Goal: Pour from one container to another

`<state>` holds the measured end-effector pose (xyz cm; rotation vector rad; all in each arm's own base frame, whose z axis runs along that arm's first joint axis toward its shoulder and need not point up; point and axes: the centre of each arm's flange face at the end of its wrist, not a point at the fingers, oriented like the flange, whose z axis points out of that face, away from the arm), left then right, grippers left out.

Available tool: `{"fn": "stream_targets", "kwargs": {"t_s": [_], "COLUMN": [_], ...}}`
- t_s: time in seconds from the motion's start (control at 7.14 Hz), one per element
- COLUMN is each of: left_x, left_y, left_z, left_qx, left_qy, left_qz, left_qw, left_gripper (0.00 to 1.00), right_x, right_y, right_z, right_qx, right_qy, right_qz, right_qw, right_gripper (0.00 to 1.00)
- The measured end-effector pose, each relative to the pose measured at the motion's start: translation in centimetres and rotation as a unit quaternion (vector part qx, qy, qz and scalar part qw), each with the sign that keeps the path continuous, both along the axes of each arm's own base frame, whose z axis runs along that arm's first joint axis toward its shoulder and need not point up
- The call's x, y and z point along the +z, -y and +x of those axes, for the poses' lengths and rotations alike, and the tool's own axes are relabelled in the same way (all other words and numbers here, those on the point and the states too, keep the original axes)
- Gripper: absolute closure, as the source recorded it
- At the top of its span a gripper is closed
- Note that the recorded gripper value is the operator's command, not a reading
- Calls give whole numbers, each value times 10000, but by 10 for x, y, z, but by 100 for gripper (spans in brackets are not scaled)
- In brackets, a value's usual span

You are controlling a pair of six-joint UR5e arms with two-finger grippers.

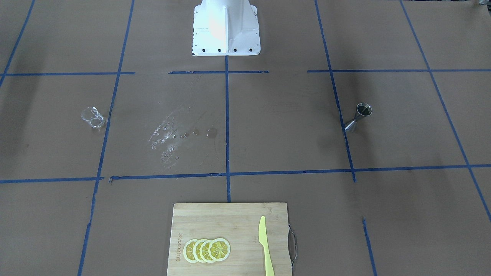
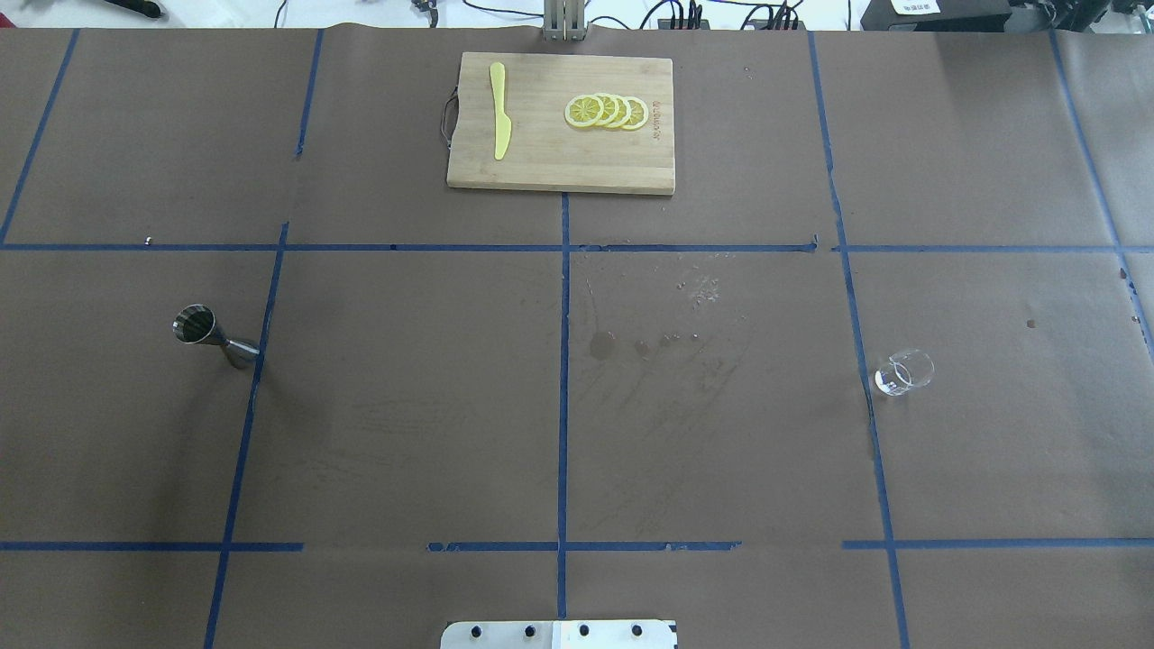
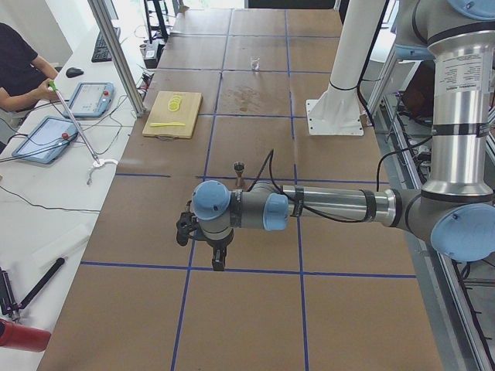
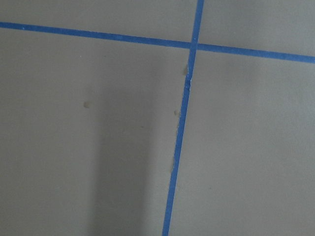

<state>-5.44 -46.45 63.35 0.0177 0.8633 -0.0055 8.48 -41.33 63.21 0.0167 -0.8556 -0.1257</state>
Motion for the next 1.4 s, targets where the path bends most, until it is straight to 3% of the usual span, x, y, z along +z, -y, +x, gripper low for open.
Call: {"fn": "stream_targets", "kwargs": {"t_s": [0.28, 0.84, 1.4], "left_x": [-3, -11, -13], "left_y": [1, 6, 7], "left_z": [0, -1, -1], "left_qx": [-11, -17, -18], "left_qy": [4, 19, 14], "left_qz": [30, 117, 144], "left_qw": [10000, 9999, 9999], "left_gripper": [0, 0, 0], "right_x": [15, 2, -3], "right_y": [4, 18, 23], "right_z": [1, 3, 3], "right_qx": [67, 790, 933], "right_qy": [3, -32, -14], "right_qz": [-54, 3, 13], "right_qw": [10000, 9969, 9956], "right_gripper": [0, 0, 0]}}
